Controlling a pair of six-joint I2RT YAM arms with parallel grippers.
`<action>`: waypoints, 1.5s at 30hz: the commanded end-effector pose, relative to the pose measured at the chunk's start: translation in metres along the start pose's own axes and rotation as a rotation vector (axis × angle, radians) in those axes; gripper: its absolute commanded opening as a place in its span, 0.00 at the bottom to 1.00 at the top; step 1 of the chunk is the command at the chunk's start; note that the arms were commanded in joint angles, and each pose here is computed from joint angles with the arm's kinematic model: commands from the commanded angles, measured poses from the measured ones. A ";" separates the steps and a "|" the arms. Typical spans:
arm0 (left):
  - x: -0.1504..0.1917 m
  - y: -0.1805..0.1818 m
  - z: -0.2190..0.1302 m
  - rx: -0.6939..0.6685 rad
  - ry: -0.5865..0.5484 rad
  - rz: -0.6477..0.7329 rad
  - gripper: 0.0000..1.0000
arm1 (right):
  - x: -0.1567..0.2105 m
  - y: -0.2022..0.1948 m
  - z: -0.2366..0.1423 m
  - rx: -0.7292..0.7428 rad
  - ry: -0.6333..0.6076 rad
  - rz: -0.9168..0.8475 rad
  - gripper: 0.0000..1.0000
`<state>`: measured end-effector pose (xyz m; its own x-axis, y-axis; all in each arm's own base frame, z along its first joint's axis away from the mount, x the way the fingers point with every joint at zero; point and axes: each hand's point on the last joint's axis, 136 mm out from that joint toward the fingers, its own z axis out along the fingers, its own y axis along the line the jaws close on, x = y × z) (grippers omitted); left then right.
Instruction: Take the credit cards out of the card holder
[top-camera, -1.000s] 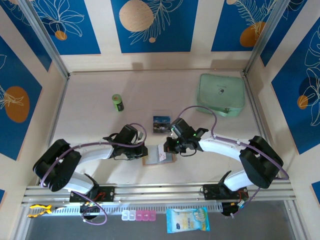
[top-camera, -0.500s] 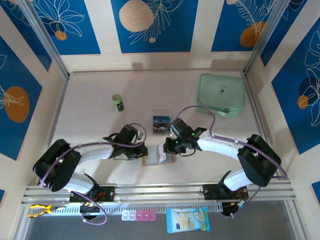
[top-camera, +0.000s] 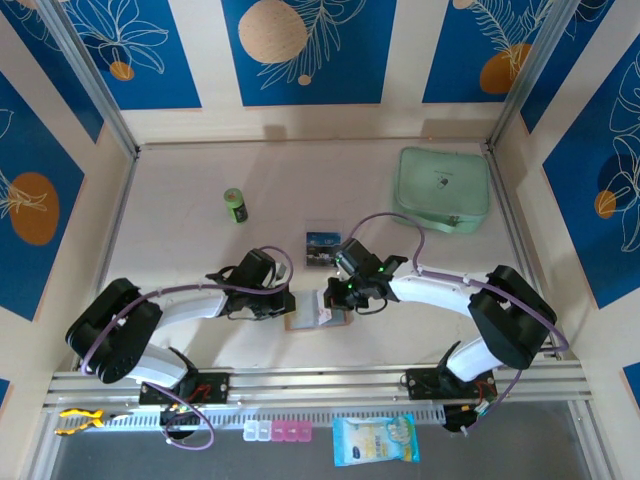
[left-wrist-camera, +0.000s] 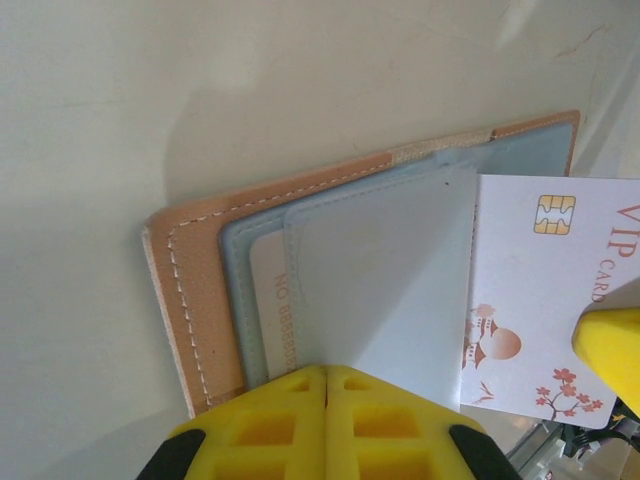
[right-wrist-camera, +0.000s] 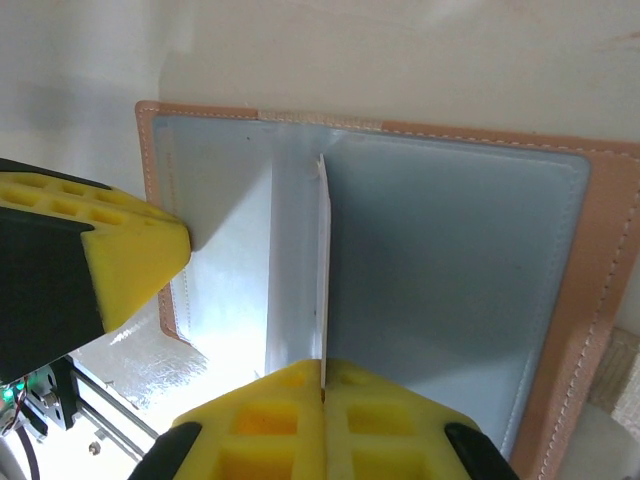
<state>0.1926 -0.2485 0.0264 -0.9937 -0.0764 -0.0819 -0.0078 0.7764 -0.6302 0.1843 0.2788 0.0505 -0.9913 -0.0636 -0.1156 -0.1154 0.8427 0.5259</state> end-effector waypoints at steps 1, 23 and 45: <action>0.000 0.011 -0.005 -0.069 -0.003 0.011 0.03 | -0.003 0.006 -0.010 0.007 -0.024 -0.005 0.05; -0.002 -0.002 -0.013 -0.023 -0.012 0.022 0.13 | -0.021 0.013 -0.049 0.112 -0.008 -0.586 0.04; 0.004 0.001 -0.030 -0.037 -0.030 0.046 0.13 | -0.101 0.009 -0.090 0.123 0.095 -1.239 0.00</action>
<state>0.1891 -0.2386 0.0506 -0.9886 -0.0715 -0.1321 0.0262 0.7839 -0.6203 0.2785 0.2495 0.1449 -0.3151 -0.8365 -0.4484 -0.9406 0.3381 0.0303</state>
